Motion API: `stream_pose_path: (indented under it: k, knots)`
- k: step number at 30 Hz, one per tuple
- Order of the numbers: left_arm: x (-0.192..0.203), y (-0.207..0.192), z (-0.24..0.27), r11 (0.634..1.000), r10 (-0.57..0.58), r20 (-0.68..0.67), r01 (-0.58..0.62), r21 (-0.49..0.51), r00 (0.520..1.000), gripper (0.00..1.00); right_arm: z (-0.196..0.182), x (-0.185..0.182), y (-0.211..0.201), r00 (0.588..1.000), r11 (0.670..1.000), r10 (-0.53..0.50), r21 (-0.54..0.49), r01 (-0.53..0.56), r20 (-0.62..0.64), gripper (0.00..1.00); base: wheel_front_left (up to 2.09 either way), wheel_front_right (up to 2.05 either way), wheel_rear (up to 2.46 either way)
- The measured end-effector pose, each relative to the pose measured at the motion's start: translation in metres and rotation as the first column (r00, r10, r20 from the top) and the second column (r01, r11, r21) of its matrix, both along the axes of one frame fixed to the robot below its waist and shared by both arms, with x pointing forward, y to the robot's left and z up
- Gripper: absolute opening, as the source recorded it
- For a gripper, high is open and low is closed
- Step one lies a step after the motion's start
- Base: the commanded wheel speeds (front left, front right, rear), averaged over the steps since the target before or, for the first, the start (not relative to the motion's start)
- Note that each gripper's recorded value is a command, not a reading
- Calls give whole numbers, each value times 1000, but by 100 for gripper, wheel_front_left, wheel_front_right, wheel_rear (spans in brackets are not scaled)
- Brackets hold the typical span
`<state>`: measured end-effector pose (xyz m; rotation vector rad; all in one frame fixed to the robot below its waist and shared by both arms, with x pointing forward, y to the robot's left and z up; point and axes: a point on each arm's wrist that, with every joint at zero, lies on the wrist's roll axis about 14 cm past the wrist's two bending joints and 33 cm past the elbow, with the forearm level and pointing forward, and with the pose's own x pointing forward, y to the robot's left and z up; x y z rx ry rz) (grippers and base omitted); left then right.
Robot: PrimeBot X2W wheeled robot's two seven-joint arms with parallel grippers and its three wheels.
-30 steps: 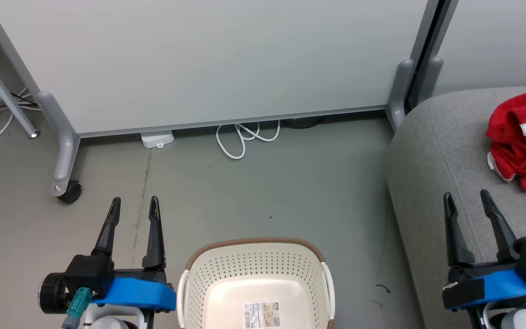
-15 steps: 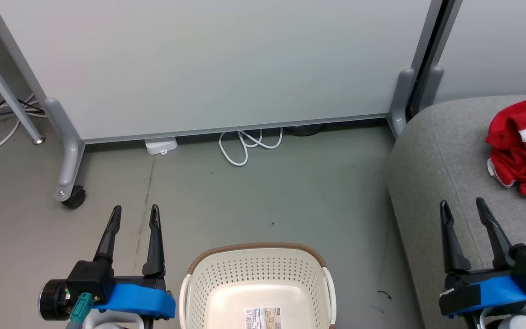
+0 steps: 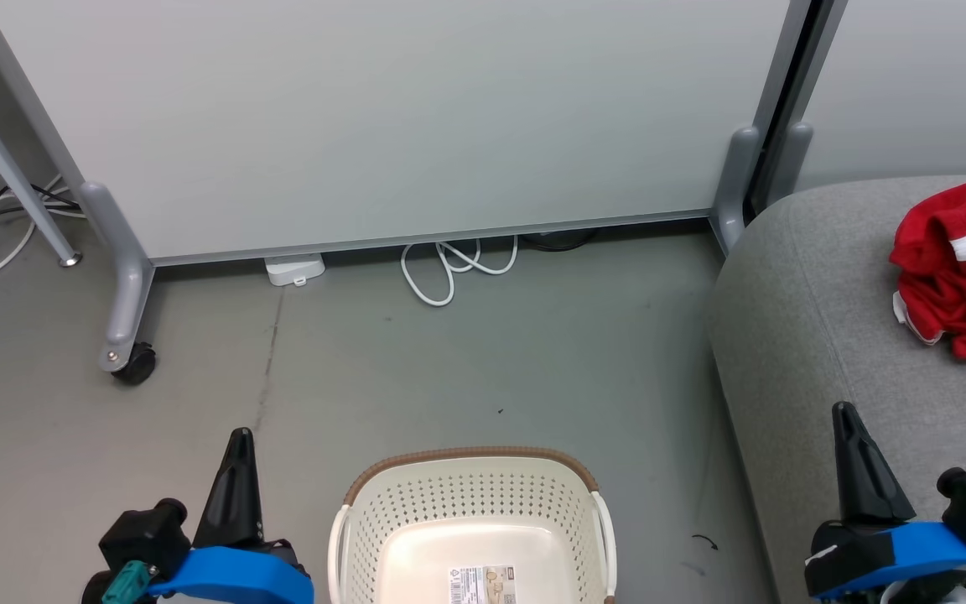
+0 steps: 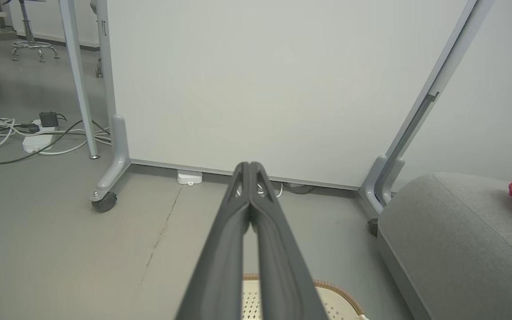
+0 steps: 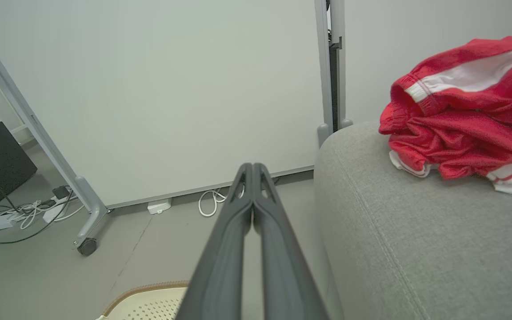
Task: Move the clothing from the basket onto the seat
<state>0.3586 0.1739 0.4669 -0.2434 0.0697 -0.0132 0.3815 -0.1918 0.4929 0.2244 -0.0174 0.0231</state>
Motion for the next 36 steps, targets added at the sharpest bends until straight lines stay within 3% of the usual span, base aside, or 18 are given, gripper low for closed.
stream_pose_path:
  k: [17,29,36]
  knots:
    - [4,12,0,955,65,-42,-74,-287,997,0,-5,-1,-7,998,955,-39,292,51,-47,0,0,0,0]
    - [8,17,2,887,86,-63,-105,-450,994,0,-5,0,-9,997,887,-47,457,73,-68,0,0,0,0]
    - [10,19,4,832,92,-69,-115,-542,993,0,-6,1,-10,996,830,-47,551,83,-79,0,0,0,0]
